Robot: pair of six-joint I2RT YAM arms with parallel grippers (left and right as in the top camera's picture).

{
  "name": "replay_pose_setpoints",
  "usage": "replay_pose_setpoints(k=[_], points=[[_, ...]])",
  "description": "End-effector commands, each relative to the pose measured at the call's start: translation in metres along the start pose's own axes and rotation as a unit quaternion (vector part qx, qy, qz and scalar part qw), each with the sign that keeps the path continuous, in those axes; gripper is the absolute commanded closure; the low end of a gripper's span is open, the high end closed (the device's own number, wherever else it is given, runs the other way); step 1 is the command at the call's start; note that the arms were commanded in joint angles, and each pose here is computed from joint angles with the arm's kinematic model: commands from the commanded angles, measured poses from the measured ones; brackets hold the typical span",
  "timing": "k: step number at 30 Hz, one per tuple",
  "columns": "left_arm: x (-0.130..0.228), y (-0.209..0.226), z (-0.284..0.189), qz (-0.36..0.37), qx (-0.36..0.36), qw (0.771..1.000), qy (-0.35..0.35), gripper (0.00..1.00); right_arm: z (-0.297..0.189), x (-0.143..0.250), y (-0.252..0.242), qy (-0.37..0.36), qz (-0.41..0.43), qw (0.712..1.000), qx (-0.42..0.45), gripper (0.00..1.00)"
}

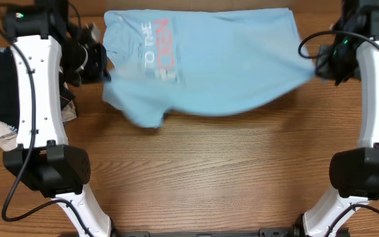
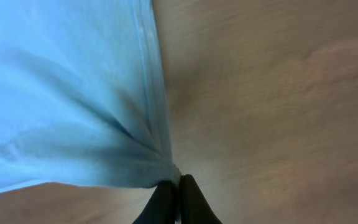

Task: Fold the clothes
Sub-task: 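Lower the shirt flat onto the table, pulling both grippers toward the front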

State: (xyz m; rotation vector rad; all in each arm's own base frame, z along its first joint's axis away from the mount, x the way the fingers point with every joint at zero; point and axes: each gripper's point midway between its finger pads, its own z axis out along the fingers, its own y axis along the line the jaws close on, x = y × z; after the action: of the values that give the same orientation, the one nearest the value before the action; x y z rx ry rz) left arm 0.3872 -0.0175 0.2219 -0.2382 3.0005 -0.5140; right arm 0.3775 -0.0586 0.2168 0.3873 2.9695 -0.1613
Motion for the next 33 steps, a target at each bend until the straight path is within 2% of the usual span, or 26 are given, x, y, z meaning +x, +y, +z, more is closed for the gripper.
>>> replay_pose_setpoints(k=[1,9,15,20,26,33], points=[[0.022,0.011,0.012,0.011,-0.024,0.999,0.039,0.96,0.023,0.022,-0.004,0.050,-0.007,0.999,0.012,0.96],[0.061,0.039,0.048,-0.016,-0.064,0.989,0.132,0.96,0.074,0.070,-0.002,0.153,-0.005,0.988,0.006,0.96],[0.103,0.067,0.059,-0.052,-0.127,0.974,0.179,0.96,0.093,0.098,-0.018,0.187,0.040,0.981,-0.019,0.96],[0.130,0.080,0.060,-0.078,-0.153,0.975,0.138,0.96,0.096,0.115,-0.035,0.179,0.089,0.979,-0.044,0.96],[0.156,0.085,0.062,-0.111,-0.152,0.979,0.077,0.96,0.099,0.135,-0.036,0.178,0.106,0.977,-0.056,0.96],[0.189,0.101,0.059,-0.155,-0.191,0.969,0.034,0.96,0.099,0.152,-0.036,0.159,0.128,0.977,-0.054,0.96]])
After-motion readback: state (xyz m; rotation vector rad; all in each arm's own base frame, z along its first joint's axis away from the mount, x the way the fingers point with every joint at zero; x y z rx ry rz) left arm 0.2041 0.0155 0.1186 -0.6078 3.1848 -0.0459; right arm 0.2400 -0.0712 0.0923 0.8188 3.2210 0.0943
